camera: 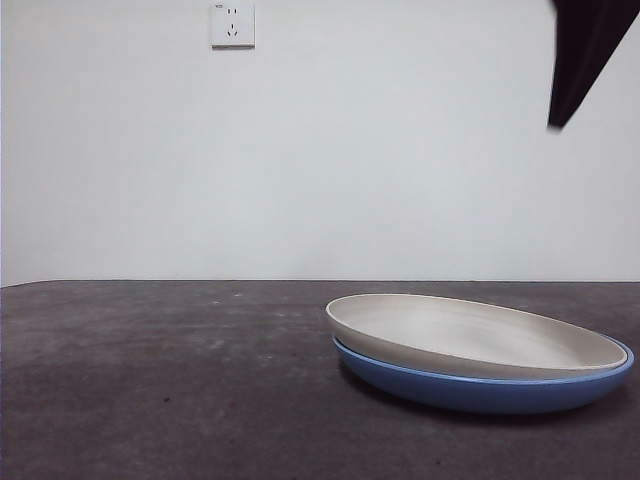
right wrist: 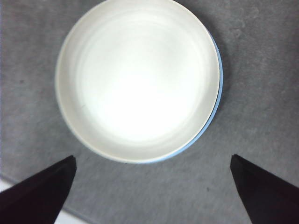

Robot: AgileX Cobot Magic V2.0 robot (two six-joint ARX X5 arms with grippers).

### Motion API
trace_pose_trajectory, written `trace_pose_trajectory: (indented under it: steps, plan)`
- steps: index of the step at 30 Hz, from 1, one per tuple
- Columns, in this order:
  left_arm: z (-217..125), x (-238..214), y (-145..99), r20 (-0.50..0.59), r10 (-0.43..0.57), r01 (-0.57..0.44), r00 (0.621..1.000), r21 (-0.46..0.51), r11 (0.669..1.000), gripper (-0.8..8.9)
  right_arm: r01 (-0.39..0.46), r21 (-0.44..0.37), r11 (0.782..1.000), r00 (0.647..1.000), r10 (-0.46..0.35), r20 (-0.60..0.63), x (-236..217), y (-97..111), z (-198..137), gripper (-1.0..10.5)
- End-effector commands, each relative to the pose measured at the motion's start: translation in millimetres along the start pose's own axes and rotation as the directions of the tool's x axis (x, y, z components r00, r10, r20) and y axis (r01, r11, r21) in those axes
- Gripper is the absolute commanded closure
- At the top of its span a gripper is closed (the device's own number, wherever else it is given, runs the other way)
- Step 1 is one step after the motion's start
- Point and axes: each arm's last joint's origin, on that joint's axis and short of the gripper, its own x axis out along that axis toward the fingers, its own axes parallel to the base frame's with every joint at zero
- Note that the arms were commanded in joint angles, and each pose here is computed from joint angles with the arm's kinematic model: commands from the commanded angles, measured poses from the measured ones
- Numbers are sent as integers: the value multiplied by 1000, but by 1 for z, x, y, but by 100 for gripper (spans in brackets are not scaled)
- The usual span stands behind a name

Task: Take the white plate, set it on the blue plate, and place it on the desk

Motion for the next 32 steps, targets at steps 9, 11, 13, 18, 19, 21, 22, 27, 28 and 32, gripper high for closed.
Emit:
trace_pose_trajectory:
  steps: [9, 11, 13, 18, 19, 21, 22, 27, 28, 32]
  plan:
    - [4, -1, 0, 22, -1, 1, 1000, 8, 1000, 187, -29, 79, 996, 991, 40, -129, 66, -45, 33, 367]
    - [4, -1, 0, 25, -1, 1, 1000, 9, 1000, 187, -52, 101, 994, 988, 66, -139, 77, -53, 37, 367]
    - [4, -1, 0, 26, -1, 1, 1000, 9, 1000, 187, -49, 120, 992, 986, 67, -153, 87, -60, 39, 367]
    - [5, -1, 0, 28, -1, 1, 1000, 10, 1000, 187, -78, 146, 986, 974, 107, -199, 112, -70, 41, 367]
    - [5, -1, 0, 28, -1, 1, 1000, 10, 1000, 187, -88, 151, 985, 971, 119, -209, 116, -72, 41, 367]
    - [5, -1, 0, 30, -1, 1, 1000, 11, 1000, 187, -103, 156, 982, 966, 136, -221, 123, -73, 41, 367]
    - [5, -1, 0, 33, -1, 1, 999, 11, 1000, 187, -111, 160, 981, 963, 146, -228, 128, -75, 41, 368]
    - [5, -1, 0, 33, -1, 1, 999, 11, 1000, 187, -111, 165, 980, 957, 150, -247, 137, -78, 40, 430]
    - [5, -1, 0, 33, -1, 0, 999, 11, 1000, 187, -111, 164, 980, 958, 150, -246, 138, -78, 40, 449]
    - [5, -1, 0, 33, -1, 0, 999, 11, 1000, 187, -113, 159, 981, 960, 149, -235, 138, -78, 41, 535]
